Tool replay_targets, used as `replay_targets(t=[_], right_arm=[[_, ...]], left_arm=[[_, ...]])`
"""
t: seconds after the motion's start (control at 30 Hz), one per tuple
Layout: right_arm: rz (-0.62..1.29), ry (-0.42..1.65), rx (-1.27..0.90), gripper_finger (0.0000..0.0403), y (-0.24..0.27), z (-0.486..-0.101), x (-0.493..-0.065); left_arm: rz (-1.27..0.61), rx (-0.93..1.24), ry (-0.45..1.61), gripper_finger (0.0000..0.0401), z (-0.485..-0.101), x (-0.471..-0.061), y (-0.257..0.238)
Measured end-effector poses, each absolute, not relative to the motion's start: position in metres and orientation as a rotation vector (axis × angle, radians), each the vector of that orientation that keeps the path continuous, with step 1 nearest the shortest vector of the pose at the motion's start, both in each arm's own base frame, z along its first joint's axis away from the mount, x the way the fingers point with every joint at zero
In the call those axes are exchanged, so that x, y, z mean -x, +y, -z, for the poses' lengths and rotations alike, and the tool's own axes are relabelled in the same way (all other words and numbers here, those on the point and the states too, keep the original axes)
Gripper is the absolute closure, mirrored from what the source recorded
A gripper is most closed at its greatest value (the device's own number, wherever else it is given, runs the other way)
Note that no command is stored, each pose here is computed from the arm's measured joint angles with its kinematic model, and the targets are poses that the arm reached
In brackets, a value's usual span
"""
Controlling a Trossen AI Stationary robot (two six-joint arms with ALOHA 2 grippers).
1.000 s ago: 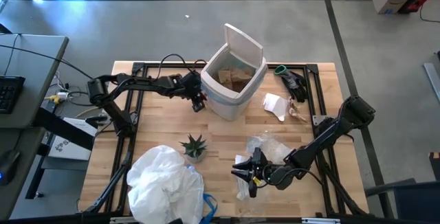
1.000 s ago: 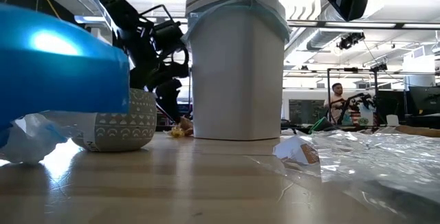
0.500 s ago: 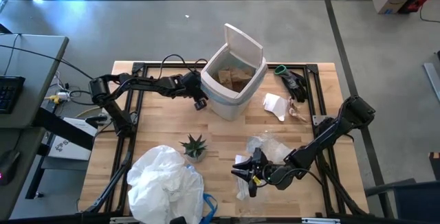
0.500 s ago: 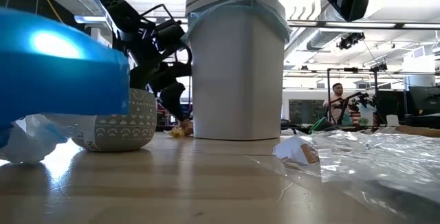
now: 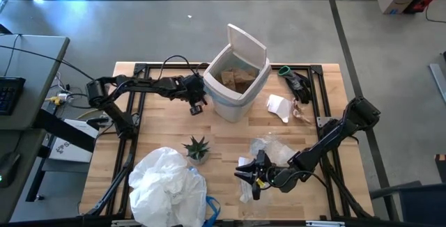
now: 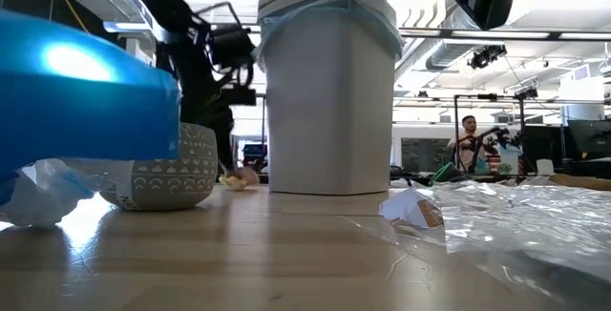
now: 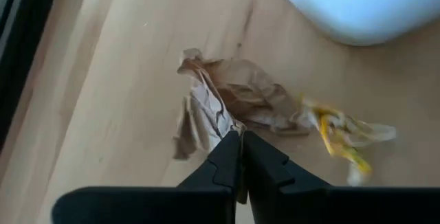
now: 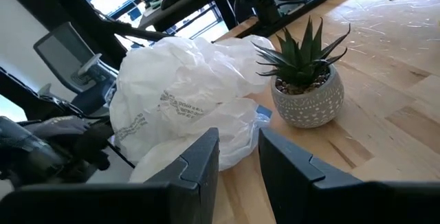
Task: Place trash/remove bag and relplace
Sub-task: Put the brown napkin into the trash bin
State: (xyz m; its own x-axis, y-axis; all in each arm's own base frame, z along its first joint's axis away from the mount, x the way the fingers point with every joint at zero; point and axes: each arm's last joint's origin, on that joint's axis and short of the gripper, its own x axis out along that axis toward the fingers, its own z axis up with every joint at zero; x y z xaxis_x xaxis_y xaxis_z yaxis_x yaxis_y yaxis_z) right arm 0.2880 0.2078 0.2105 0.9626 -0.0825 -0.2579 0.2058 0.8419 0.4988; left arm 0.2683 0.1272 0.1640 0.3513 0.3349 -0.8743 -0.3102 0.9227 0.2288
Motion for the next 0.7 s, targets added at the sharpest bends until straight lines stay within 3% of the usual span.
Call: replay_targets(t=[0.7], right_arm=[[0.157, 0.237, -0.544, 0.0313, 0.207, -0.21, -0.288]], left_arm=[[-0.542, -0.117, 0.734, 0.0401, -0.315, -0.185, 0.068]])
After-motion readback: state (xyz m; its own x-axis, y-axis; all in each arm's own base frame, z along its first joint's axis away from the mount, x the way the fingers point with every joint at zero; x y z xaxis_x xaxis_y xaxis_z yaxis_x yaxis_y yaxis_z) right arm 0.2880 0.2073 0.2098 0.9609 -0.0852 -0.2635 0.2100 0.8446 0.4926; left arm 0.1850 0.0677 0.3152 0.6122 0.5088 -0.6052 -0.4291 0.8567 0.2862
